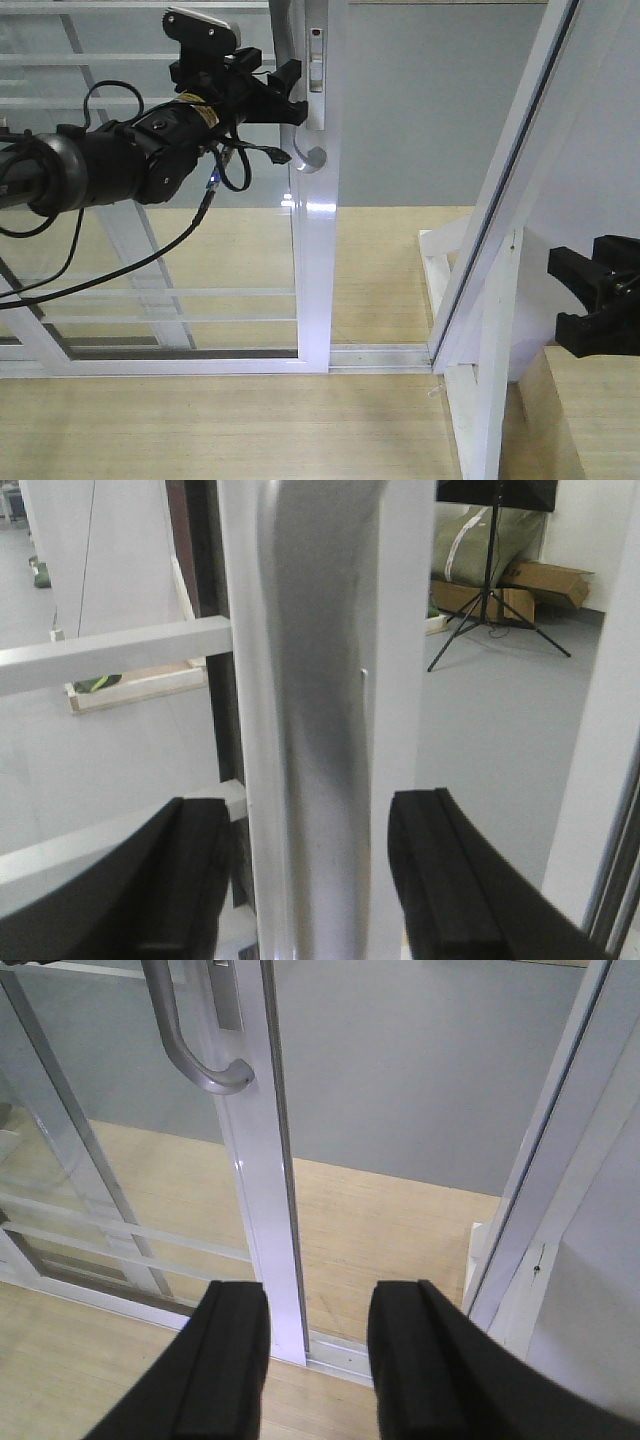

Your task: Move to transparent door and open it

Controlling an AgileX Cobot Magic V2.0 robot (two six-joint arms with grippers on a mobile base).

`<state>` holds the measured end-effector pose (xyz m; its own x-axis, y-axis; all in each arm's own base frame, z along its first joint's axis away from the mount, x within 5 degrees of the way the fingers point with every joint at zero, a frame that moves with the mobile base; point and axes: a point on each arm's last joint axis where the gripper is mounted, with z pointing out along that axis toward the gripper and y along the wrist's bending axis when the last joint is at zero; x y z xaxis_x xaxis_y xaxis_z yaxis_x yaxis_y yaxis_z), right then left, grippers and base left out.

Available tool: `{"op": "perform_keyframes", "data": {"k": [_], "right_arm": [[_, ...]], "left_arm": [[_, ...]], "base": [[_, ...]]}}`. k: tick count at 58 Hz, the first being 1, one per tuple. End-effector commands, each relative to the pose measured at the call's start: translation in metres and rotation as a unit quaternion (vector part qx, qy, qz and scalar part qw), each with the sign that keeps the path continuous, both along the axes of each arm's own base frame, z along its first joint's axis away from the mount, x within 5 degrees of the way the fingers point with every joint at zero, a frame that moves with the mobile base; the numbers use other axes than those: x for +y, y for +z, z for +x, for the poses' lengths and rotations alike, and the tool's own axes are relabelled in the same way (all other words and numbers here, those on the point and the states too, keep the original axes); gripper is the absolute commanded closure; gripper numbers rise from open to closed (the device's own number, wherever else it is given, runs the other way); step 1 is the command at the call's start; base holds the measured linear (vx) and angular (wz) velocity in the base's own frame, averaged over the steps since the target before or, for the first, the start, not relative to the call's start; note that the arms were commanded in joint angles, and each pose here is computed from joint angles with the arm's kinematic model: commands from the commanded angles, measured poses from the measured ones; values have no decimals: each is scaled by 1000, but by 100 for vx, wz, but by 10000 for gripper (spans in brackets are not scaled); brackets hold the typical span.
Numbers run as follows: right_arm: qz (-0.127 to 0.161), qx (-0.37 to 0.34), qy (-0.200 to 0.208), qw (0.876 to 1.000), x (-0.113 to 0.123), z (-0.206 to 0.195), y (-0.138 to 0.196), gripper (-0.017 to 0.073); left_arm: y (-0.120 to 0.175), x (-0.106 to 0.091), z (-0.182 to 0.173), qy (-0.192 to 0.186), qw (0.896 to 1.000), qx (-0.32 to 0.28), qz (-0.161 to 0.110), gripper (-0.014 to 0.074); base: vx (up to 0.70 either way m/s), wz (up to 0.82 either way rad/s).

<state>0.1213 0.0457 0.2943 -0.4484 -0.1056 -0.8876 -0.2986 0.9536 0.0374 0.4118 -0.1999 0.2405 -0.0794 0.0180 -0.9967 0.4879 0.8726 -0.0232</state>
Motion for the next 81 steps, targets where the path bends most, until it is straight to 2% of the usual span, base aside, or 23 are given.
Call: {"op": "perform_keyframes", "data": {"k": [1, 13, 20, 33, 45, 51, 70, 81], "right_arm": [[11, -48, 5, 999, 1, 2, 16, 221], [-2, -40, 3, 999, 0, 2, 14, 221], [-4, -37, 2, 999, -1, 2, 14, 221], [-4, -37, 2, 999, -1, 2, 14, 221], [-4, -37, 2, 999, -1, 2, 14, 221], [-4, -36, 2, 999, -1, 2, 14, 221], [-16, -42, 2, 999, -2, 2, 14, 221], [-17, -41, 2, 999, -2, 2, 14, 221]], "left_arm": [[43, -4, 6, -1, 998, -56, -39, 110], [47, -11, 23, 9, 999, -27, -20, 119], [51, -13, 28, 10, 999, -31, -23, 141], [50, -11, 28, 17, 1000, -3, -12, 193], [61, -5, 22, 25, 999, 24, 5, 195], [69, 5, 21, 36, 999, 29, 8, 195], [74, 54, 35, 93, 994, 48, 16, 195], [80, 74, 33, 117, 989, 77, 36, 195]], "base": [[0, 0], [0, 0], [0, 0], [0, 0], [0, 0], [0, 0], [0, 0], [0, 0]]}}
